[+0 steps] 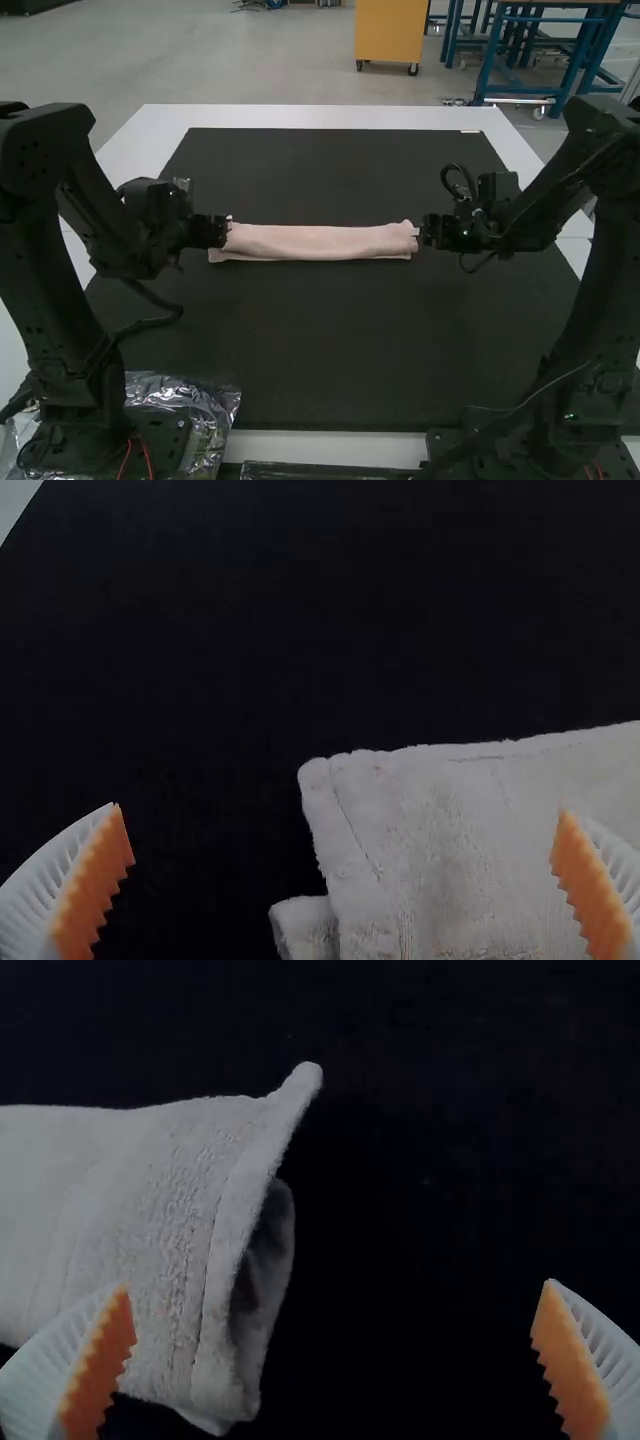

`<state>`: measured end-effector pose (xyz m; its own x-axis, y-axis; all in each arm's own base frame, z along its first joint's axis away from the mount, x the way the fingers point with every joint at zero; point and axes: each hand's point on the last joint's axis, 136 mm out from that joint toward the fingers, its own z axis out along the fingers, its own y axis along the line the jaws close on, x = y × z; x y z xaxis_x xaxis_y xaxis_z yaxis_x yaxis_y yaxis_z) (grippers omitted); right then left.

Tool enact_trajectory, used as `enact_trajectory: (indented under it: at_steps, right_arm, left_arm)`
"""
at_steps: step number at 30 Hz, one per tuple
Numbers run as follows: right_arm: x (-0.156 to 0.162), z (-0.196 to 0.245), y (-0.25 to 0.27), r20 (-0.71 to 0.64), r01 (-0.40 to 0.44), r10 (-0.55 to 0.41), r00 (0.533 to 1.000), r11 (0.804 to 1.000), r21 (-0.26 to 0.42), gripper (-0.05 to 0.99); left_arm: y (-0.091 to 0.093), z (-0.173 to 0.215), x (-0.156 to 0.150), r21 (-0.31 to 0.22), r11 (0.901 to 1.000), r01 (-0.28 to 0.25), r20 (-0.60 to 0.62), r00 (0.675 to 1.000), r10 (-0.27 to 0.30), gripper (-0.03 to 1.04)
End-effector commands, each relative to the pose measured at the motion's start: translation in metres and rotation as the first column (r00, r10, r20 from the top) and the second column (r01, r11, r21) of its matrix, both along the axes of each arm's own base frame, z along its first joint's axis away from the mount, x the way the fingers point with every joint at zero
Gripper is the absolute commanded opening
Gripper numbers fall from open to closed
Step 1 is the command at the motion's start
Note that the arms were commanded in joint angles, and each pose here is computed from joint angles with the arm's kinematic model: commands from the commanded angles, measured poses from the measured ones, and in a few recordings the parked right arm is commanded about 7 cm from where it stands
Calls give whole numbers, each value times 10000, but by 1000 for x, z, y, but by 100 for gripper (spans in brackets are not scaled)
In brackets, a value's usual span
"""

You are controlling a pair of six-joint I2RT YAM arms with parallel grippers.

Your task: Fold the towel.

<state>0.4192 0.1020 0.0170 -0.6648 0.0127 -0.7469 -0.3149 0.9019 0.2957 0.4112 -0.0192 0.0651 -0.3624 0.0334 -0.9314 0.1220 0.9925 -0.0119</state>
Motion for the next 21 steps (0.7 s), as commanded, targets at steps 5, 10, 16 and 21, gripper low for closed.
enact_trajectory:
  at_steps: [5, 10, 16, 21]
  right_arm:
    - [12, 24, 14, 597, -192, 188, 9980, 9998, 66, 91]
    - [9, 22, 33, 530, -581, 593, 9968, 9980, -233, 91]
    - [12, 16, 43, 609, -731, 771, 9952, 9952, -650, 91]
    - [14, 4, 41, 436, -665, 703, 9966, 9943, -836, 91]
  left_arm:
    - [6, 42, 25, 102, 9989, -467, 1062, 9933, 454, 97]
    - [16, 69, 32, 247, 9940, -1061, 1791, 9787, 1000, 97]
    - [23, 82, 34, 474, 9882, -1459, 2240, 9656, 1318, 97]
    - [32, 79, 33, 824, 9786, -1887, 2172, 9617, 1672, 97]
